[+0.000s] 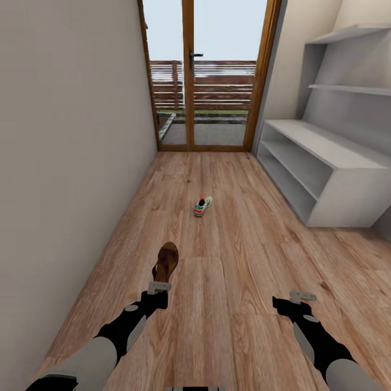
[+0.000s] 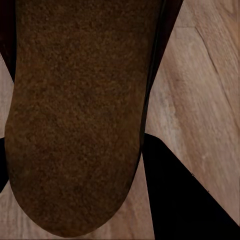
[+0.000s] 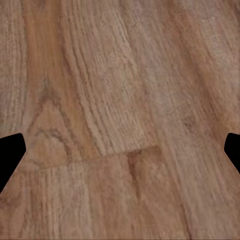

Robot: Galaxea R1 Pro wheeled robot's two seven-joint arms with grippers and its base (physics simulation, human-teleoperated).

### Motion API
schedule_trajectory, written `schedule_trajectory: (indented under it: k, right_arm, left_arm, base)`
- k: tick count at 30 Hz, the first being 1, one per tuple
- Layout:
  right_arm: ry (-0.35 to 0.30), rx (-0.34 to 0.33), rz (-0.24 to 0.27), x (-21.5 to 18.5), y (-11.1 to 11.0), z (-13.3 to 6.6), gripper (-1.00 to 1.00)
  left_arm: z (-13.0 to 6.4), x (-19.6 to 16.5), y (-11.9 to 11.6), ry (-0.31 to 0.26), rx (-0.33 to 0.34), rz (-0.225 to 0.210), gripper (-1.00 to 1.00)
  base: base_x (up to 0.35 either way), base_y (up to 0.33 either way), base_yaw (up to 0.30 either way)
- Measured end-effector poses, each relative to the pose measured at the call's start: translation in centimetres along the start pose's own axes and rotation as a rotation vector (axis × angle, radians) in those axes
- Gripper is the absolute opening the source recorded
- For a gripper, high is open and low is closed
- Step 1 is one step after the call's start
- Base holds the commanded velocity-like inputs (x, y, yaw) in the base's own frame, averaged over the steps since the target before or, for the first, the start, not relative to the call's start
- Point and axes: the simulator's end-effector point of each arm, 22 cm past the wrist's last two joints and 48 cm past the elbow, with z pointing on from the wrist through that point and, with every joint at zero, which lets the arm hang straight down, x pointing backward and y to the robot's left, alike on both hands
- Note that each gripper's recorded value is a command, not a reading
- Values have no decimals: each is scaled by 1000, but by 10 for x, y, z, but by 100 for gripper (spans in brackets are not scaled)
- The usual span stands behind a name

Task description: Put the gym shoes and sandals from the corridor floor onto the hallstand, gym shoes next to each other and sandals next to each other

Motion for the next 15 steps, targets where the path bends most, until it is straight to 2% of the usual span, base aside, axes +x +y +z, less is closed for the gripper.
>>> schedule_trajectory:
  k: [11, 15]
  right_arm:
    - [60, -4, 1, 31, 6, 0, 100]
    - [35, -11, 8, 30, 12, -1, 100]
  left_arm:
    - [-1, 3, 5, 1, -6, 0, -100]
    - [-1, 3, 8, 1, -11, 0, -100]
  base:
    - [350, 0, 0]
    - [350, 0, 0]
